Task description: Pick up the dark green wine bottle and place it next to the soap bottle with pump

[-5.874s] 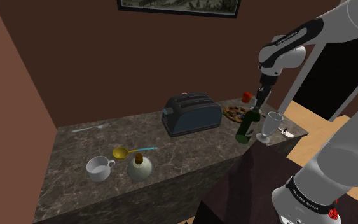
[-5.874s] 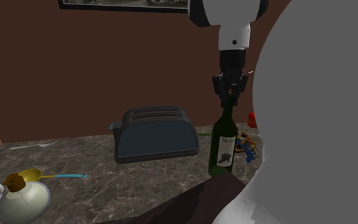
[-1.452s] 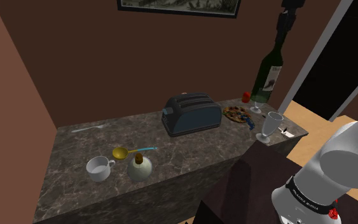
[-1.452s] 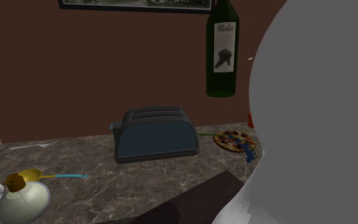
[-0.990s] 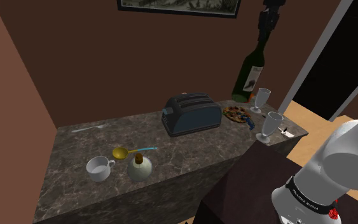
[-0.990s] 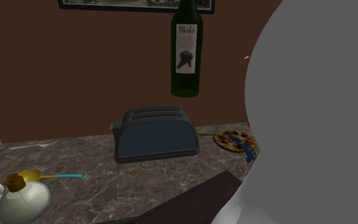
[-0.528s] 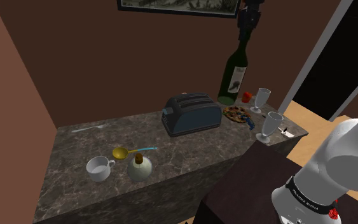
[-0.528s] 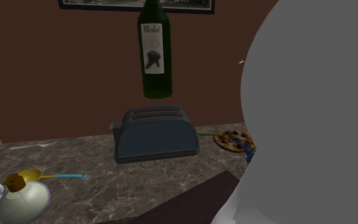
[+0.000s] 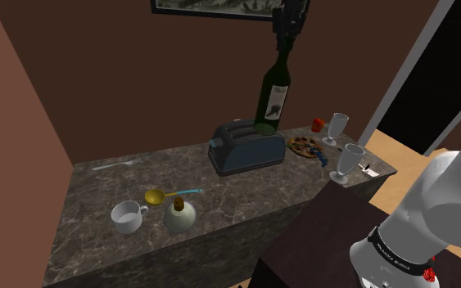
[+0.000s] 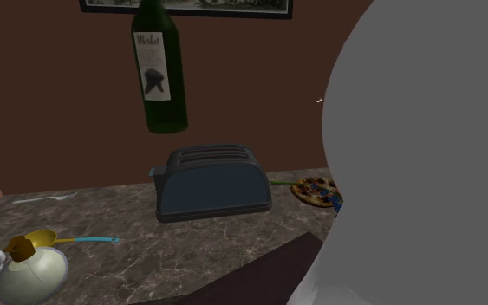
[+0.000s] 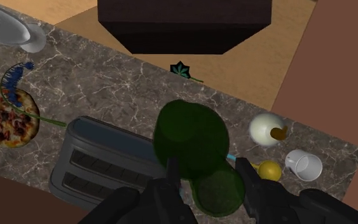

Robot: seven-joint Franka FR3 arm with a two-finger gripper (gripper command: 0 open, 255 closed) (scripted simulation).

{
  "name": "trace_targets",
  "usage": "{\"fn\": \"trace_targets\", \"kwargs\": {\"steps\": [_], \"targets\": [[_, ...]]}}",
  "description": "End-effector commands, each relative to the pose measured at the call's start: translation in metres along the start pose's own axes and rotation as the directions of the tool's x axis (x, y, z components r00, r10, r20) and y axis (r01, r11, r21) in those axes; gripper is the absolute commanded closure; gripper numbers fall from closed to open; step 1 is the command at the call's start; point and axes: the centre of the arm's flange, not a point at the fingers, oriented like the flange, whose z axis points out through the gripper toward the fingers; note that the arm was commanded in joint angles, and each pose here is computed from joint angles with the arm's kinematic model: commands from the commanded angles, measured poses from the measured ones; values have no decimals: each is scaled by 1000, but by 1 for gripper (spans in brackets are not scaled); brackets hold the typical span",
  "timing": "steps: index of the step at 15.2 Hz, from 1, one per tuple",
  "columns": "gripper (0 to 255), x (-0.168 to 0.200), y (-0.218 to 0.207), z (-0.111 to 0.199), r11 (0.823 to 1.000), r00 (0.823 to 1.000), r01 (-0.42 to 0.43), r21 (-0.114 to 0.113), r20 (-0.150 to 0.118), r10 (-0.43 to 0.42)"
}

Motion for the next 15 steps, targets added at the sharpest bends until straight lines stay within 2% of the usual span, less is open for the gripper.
{"fn": "trace_targets", "kwargs": {"steps": [1,15], "targets": [[255,12,-25,0,1000,1000,-1,0,-1,1],[255,93,-182,-2,1000,1000,-1,0,-1,1]]}}
